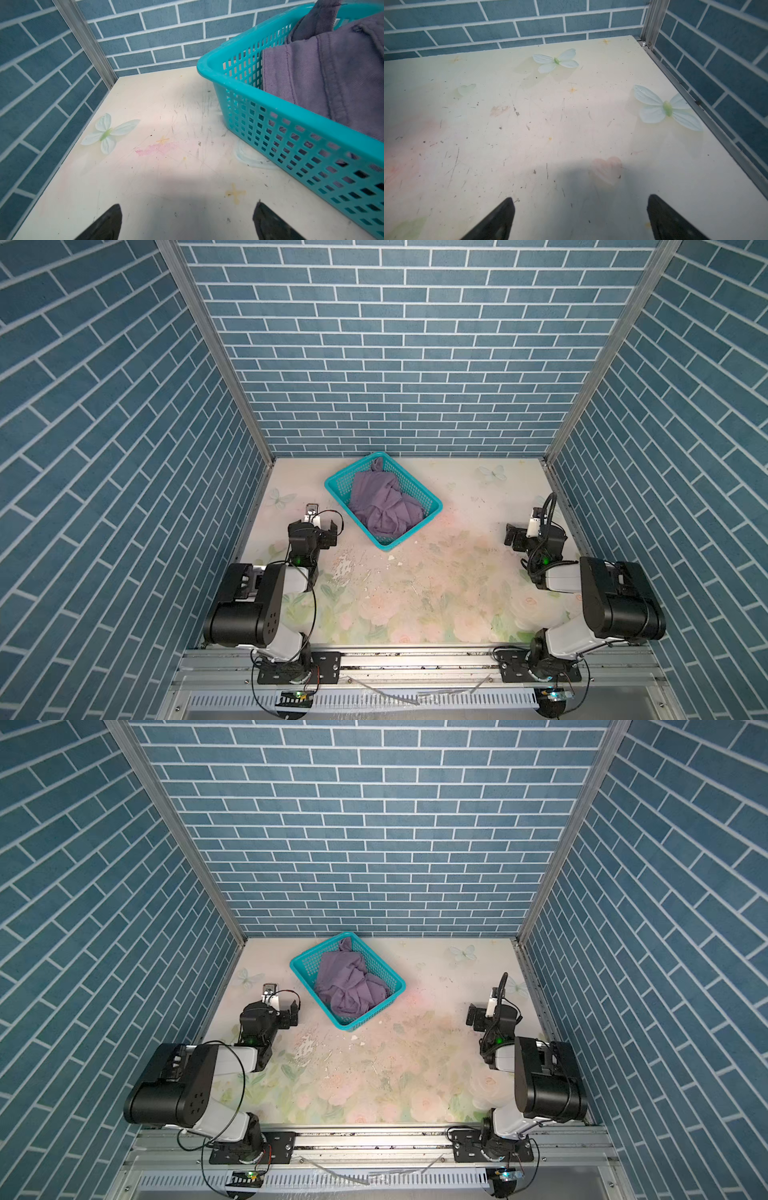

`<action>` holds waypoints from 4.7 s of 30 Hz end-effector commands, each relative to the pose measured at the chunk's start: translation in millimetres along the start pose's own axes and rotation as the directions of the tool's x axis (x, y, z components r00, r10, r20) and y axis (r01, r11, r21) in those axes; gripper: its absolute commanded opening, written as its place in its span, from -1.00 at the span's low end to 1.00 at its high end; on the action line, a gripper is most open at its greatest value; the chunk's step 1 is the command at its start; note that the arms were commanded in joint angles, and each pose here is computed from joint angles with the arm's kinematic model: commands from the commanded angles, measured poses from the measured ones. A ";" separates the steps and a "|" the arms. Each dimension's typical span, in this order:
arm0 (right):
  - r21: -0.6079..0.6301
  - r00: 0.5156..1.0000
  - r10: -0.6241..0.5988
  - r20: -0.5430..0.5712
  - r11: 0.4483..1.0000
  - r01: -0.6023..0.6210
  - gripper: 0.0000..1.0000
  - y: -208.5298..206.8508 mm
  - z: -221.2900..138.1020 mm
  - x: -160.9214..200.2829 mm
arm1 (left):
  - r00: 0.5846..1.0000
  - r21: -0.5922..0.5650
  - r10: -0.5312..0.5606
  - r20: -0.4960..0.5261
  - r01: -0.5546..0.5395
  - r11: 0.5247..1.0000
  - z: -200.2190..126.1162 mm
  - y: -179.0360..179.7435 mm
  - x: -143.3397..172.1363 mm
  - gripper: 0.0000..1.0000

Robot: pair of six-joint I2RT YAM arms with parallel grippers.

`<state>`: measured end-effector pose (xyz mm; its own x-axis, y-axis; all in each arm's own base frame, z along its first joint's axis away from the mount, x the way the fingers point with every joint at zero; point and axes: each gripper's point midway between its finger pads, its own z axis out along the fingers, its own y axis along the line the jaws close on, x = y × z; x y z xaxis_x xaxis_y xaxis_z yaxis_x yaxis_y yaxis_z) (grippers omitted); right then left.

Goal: Fold and stack the trousers
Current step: Move the basket to the top-center of the table, then move the basket to the top-right of the table.

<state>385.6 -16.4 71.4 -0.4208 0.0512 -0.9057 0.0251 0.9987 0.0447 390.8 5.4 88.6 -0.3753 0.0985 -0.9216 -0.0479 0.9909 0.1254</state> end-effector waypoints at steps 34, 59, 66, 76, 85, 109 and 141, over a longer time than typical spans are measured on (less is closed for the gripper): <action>-0.014 0.999 -0.023 0.049 1.000 0.024 0.98 1.7 3.0 -18.1 | 1.000 0.001 -0.008 0.013 0.008 1.000 2.2 0.2 -5.4 0.99; 0.315 0.989 0.133 -0.071 0.943 -0.104 0.98 -5.9 -96.1 -81.7 | 0.854 -0.535 -0.519 -0.014 0.432 0.726 -84.1 95.1 -102.0 0.99; 0.089 0.953 0.149 -0.264 0.988 -0.129 0.76 98.0 -75.2 -66.0 | 0.822 -0.321 -0.562 -0.095 0.509 0.799 -53.6 55.0 -125.9 0.80; -0.237 0.861 0.121 -0.495 0.934 -0.268 0.56 262.9 -70.4 -29.8 | 0.768 -0.222 -0.569 -0.295 0.524 0.822 7.4 9.6 -101.4 0.63; -0.352 0.820 0.196 -0.538 0.832 -0.429 0.55 330.2 -55.9 -36.5 | 0.748 -0.159 -0.566 -0.346 0.548 0.821 23.0 -11.9 -98.1 0.53; 0.091 0.719 0.238 -0.653 0.967 -0.237 -0.77 180.3 -25.6 -31.6 | 0.799 -0.131 -0.523 -0.297 0.508 0.851 -28.7 -15.7 -131.2 0.50; -0.086 0.815 0.132 -0.564 0.972 -0.217 0.98 168.9 -56.8 -101.3 | 0.789 0.153 -0.270 -0.552 0.414 0.897 22.2 -199.1 -68.7 0.60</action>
<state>393.0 135.2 198.3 -0.8405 0.1785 -0.5115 0.0657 0.9708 0.2308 450.4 -178.5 121.7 -0.7841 -0.2515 -0.5675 -0.0793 0.9473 -0.3103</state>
